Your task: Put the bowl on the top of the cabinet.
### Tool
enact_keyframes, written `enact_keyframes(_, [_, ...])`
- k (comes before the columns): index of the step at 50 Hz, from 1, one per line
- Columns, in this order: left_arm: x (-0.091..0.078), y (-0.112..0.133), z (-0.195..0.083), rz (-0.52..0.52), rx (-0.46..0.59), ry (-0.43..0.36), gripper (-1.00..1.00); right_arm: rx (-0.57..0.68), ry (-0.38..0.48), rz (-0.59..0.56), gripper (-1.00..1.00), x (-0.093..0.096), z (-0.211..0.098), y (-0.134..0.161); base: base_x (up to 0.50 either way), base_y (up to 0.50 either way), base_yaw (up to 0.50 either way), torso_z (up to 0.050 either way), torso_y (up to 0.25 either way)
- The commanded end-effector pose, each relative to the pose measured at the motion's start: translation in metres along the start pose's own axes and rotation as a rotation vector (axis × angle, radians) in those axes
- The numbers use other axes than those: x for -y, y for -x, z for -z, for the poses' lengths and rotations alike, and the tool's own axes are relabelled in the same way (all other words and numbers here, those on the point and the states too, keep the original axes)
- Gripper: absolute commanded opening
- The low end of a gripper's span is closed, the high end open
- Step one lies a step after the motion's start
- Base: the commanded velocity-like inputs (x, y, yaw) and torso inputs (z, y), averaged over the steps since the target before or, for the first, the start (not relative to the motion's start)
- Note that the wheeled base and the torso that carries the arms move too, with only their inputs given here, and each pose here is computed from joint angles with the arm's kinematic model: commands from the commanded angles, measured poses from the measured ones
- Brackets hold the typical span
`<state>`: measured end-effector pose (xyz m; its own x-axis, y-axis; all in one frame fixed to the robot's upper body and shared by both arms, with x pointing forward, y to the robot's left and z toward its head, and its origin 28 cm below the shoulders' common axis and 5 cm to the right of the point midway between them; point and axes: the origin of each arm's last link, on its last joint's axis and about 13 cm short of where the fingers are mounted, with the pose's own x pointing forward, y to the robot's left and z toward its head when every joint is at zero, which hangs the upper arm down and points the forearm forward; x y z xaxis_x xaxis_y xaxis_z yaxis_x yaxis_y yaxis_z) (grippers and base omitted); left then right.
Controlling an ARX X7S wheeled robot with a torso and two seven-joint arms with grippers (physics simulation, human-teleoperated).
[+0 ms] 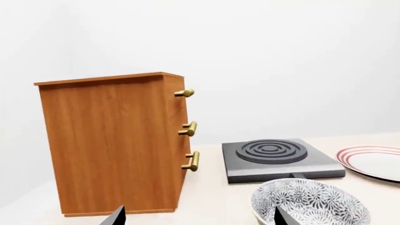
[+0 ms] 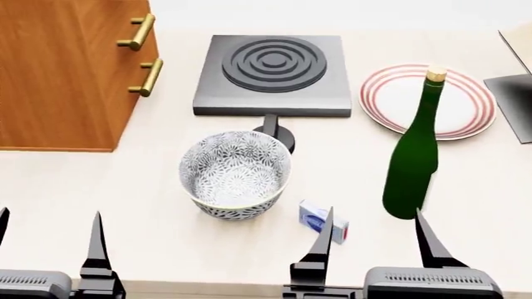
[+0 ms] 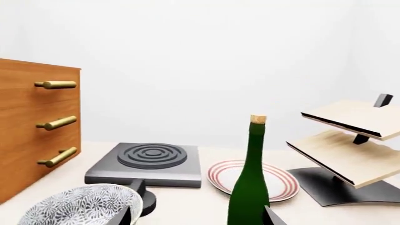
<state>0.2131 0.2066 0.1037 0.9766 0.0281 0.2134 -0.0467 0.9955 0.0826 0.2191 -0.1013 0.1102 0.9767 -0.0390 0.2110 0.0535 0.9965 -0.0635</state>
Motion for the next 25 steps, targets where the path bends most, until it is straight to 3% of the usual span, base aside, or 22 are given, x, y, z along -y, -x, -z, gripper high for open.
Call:
enact_keyframes(1, [0.0002, 0.0006, -0.0014, 0.002, 0.004, 0.003, 1.0, 0.0, -0.005, -0.002, 1.0, 0.0006, 0.0001, -0.0007, 0.0, 0.32, 0.0, 0.0, 0.0])
enact_keyframes(11, [-0.0004, 0.0013, -0.0032, -0.001, 0.008, 0.003, 1.0, 0.009, -0.005, -0.011, 1.0, -0.0002, -0.0014, 0.0004, -0.01, 0.47, 0.0, 0.0, 0.0])
enact_keyframes(25, [-0.0008, 0.0019, -0.0017, -0.001, 0.008, 0.005, 1.0, -0.001, 0.002, -0.012, 1.0, -0.0011, 0.0008, -0.0003, 0.0, 0.07, 0.0, 0.0, 0.0])
